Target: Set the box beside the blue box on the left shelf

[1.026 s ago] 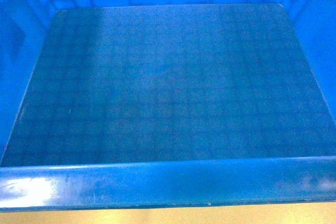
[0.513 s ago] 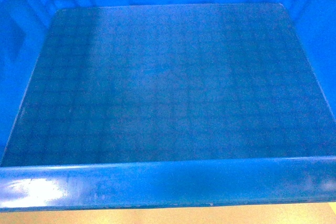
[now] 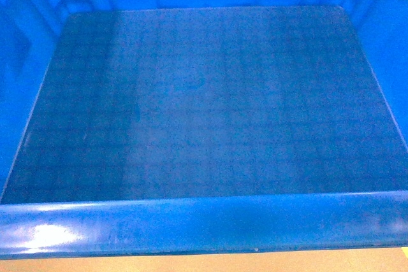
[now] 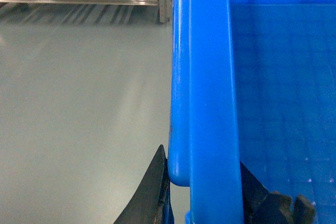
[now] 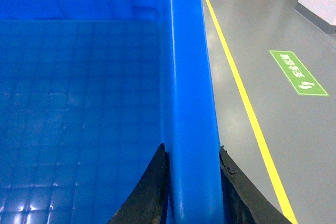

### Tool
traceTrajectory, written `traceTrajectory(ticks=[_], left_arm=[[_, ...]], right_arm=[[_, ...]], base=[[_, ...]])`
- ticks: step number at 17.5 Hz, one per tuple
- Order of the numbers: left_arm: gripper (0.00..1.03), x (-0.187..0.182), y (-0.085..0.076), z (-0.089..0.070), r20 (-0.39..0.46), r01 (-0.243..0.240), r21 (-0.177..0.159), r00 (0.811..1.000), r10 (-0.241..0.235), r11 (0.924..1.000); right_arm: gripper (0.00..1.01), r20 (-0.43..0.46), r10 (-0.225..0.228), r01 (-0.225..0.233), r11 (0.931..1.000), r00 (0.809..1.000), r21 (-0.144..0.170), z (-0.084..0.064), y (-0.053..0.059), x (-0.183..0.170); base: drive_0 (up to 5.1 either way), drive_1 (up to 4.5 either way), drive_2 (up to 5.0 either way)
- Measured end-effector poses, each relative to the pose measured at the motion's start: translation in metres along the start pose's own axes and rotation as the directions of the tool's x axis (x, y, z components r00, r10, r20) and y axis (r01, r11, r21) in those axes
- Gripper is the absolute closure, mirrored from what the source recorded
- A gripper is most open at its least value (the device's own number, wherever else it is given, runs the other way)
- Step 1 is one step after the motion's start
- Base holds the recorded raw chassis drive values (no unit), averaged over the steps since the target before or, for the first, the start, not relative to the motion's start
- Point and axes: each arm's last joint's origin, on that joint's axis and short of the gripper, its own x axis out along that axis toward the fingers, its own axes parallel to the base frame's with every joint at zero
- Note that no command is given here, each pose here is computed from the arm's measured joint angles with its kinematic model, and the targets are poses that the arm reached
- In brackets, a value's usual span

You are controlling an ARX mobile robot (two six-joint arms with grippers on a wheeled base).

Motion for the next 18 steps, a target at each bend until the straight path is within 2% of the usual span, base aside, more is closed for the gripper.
traceTrajectory(ticks=[18], left_arm=[[0.85,0.0,0.0,0.0005,0.005,0.0,-0.001,1.0,0.0,1.0]], right_arm=[[0.84,0.004,0.001,-0.001,1.0,1.0,0.001,0.0003,0.0001,0.0]], base=[[0.1,4.38,-4.2]])
